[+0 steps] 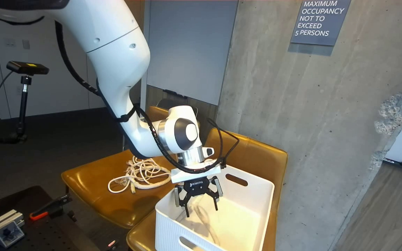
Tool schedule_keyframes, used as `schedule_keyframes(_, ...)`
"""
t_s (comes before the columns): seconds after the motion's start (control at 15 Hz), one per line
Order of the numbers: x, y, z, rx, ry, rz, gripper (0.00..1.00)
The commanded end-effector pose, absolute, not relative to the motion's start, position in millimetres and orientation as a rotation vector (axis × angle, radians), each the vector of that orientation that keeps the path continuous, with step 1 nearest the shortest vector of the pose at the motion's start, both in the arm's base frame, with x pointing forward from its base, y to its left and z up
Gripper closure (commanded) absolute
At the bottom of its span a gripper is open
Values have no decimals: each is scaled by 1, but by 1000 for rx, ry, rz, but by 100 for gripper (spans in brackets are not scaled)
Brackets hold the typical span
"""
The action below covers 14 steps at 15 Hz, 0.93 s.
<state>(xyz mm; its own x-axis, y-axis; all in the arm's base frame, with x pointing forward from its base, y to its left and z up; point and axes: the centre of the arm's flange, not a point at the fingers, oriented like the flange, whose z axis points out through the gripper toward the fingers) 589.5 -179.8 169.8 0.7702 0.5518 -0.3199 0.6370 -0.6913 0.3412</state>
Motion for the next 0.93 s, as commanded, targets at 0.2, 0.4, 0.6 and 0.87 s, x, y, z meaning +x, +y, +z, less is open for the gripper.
schedule_keyframes(0.2,612,-212,123,2559,860,-298,0)
schedule_keyframes(0.4,631,-235,108,2601,829,-313,0)
schedule_keyframes(0.6,646,-260,97,2647,814,-319,0)
schedule_keyframes(0.87,662,-286,88,2693,816,-350,26)
